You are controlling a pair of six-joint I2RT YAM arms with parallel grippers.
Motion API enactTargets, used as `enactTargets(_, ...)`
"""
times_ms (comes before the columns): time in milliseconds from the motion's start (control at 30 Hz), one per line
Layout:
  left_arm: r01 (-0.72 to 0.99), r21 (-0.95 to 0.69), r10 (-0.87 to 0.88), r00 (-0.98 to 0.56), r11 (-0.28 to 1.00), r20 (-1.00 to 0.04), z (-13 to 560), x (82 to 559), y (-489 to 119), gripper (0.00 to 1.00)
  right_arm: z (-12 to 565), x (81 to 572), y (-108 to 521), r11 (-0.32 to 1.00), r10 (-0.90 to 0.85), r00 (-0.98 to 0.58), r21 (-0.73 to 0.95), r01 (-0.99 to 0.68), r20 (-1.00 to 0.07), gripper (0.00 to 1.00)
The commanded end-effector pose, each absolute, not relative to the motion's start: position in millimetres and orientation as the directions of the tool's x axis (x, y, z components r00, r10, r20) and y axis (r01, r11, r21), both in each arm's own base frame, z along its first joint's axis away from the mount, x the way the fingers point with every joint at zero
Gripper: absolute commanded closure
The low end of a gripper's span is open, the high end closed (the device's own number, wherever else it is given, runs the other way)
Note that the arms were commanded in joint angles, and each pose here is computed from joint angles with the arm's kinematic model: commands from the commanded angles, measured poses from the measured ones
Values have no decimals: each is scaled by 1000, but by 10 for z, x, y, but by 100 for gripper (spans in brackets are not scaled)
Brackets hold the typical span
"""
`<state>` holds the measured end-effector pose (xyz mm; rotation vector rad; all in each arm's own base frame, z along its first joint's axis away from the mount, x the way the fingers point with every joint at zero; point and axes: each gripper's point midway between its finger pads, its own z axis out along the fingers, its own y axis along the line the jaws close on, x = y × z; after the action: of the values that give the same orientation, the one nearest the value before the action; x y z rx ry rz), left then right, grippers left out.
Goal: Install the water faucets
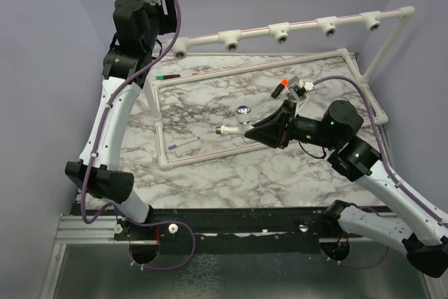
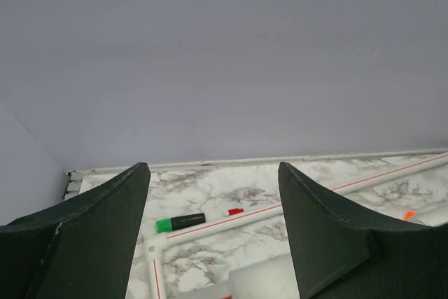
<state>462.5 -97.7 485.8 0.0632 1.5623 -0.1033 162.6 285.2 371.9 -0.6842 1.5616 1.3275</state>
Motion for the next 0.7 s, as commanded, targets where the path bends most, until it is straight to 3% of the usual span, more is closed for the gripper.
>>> enactTargets(0,31,-18,-19,53,999,-998,4960,4862,-719,25,3820,1566,2888,205,148,-385,409,-889,-911,100)
enactTargets(367,-137,65,52,-95,988,-994,4347,5392,-276,26,3739,1610,2906,219,147,-398,422,-880,-906,100)
enactTargets(667,-151,106,68,-237,983,-969,3878,5356,-210,26,3646,1800,2893,316,118,-366,385,-867,-923,100)
